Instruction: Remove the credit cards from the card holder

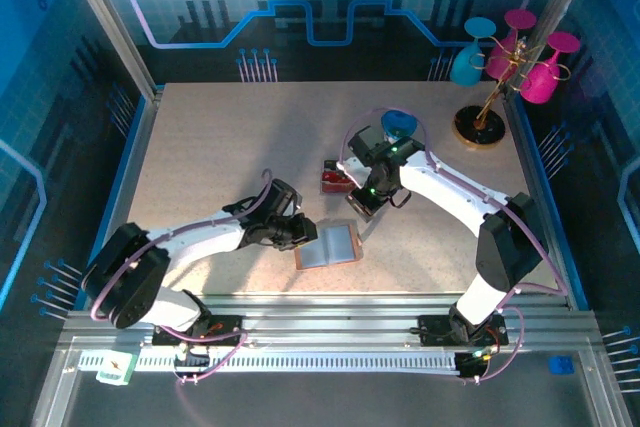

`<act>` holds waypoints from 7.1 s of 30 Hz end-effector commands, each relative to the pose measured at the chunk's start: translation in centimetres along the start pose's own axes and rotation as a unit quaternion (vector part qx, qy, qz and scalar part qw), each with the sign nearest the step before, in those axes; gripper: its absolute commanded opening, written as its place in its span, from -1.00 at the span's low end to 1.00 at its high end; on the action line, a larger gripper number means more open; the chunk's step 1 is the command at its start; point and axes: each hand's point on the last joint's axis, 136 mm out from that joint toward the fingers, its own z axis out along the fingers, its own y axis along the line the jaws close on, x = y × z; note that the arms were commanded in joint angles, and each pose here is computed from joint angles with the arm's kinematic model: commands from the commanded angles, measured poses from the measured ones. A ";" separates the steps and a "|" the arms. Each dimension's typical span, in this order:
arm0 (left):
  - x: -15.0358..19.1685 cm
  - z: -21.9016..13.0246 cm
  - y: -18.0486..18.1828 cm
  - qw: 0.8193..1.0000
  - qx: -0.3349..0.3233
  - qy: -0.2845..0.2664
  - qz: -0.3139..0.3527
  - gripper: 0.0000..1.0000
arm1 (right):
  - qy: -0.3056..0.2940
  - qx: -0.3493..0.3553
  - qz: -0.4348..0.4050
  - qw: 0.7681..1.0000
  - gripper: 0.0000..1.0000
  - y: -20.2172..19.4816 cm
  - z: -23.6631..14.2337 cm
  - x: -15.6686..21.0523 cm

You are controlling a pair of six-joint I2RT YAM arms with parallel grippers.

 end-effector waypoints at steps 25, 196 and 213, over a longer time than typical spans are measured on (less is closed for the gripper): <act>1.8 -4.8 5.4 0.997 -0.045 -0.052 -0.028 -0.53 | 0.045 0.043 -0.390 0.919 -1.00 -2.2 -2.4 -5.4; -22.4 -13.9 14.5 0.815 -0.196 -0.493 0.232 0.99 | -0.439 0.292 0.230 0.818 1.00 -22.2 0.1 5.4; -21.6 -13.4 13.3 0.801 -0.198 -0.497 0.268 0.99 | -0.439 0.292 0.229 0.818 0.99 -22.2 0.1 5.4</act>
